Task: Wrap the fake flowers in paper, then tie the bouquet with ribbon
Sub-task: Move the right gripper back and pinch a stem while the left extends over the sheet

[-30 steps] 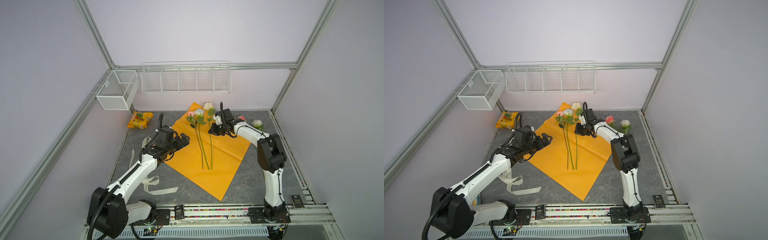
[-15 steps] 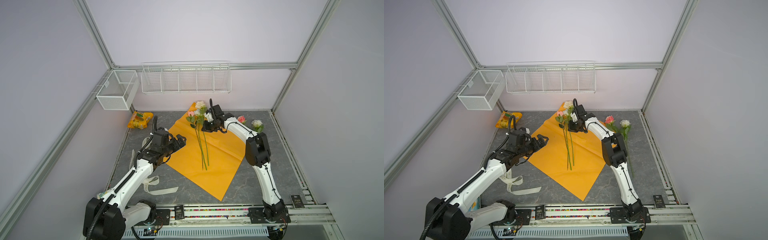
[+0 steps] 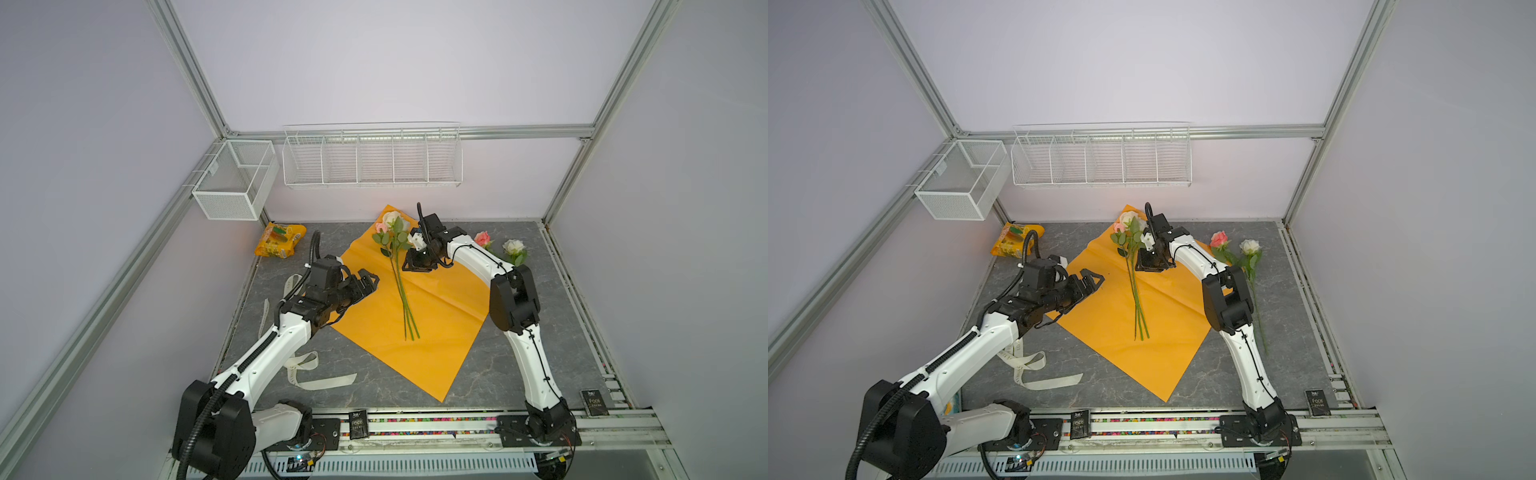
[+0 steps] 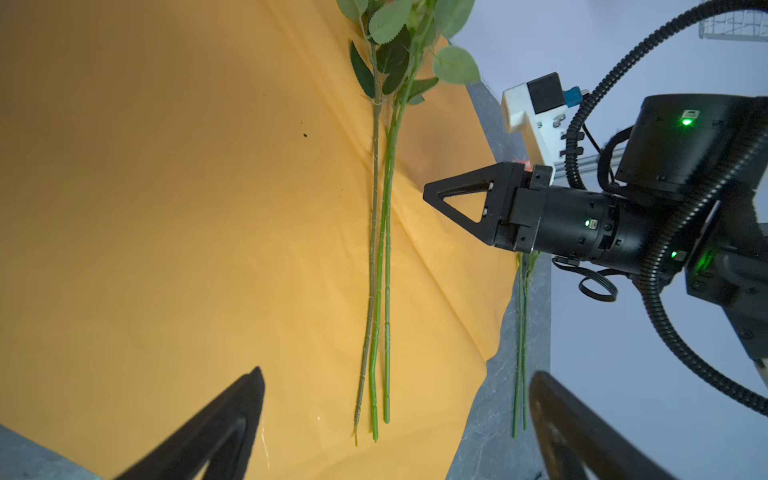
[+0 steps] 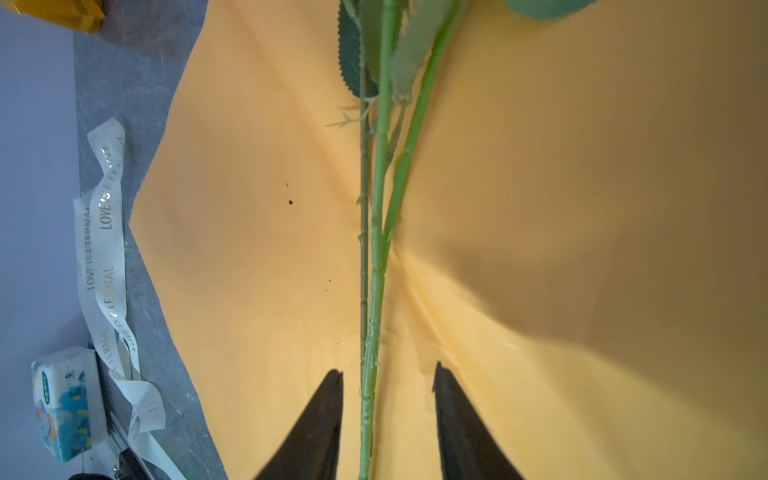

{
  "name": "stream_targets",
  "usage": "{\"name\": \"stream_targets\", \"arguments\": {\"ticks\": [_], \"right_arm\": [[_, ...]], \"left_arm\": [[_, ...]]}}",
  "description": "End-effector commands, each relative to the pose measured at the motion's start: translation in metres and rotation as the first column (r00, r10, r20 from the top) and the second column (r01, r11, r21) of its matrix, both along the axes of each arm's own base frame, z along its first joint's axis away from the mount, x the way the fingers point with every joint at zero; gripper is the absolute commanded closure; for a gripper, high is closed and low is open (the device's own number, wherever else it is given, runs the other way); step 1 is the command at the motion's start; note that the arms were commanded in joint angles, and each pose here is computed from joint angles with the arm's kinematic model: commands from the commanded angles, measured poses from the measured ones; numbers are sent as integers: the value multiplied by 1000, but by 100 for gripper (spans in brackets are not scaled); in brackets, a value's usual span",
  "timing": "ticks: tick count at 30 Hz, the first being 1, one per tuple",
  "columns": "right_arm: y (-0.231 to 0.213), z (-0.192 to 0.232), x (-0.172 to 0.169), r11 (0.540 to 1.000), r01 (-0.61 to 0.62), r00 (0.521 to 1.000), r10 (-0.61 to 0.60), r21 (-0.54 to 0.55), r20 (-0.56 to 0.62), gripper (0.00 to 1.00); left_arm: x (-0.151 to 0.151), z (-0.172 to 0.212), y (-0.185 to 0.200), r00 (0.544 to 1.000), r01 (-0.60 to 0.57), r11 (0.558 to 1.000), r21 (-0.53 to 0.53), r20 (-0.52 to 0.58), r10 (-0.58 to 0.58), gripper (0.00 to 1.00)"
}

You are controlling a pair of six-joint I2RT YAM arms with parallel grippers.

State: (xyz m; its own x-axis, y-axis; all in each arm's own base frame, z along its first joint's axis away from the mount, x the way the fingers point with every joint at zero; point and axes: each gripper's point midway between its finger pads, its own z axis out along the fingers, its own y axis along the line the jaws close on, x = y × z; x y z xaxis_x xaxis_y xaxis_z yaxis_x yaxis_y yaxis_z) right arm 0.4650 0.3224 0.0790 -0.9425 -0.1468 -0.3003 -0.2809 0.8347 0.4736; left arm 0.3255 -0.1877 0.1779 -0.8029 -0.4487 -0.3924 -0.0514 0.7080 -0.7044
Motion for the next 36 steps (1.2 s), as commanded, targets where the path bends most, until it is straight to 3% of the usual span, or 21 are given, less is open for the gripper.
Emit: {"name": "stream_targets", "arguments": {"ticks": [1,4,8,15,17,18,22,26,36], "right_arm": [[-51,59,6,997,74,991,-76,22,106,55],[-114,77,5,982,191,967,-188,3,171,52],[-231,53,-12,914,374,921,-346,-158,177,52],[-345,3,-37,827,454,886,-459,-331,70,54],[-351,-3,-35,836,447,888,-456,-317,49,56],[-346,-6,-33,862,419,903,-428,-285,32,57],[-330,-15,-27,895,349,932,-361,-278,9,57],[-339,-33,-26,872,336,929,-370,-357,-30,58],[-347,-53,-32,865,239,948,-306,-442,-86,66]], "left_arm": [[7,16,-27,996,90,993,-72,28,-88,0],[4,16,-58,983,181,982,-54,34,-179,0],[-5,10,-113,947,322,946,-36,18,-322,0],[-29,-9,-203,844,532,845,-60,-50,-535,0],[-34,-15,-219,818,569,821,-51,-74,-571,0],[-37,-19,-226,807,583,811,-43,-88,-584,0],[-40,-24,-239,796,595,802,-54,-97,-597,0],[-39,-27,-239,799,591,805,-48,-105,-592,0],[-40,-32,-237,798,590,806,-41,-121,-591,0]]}}
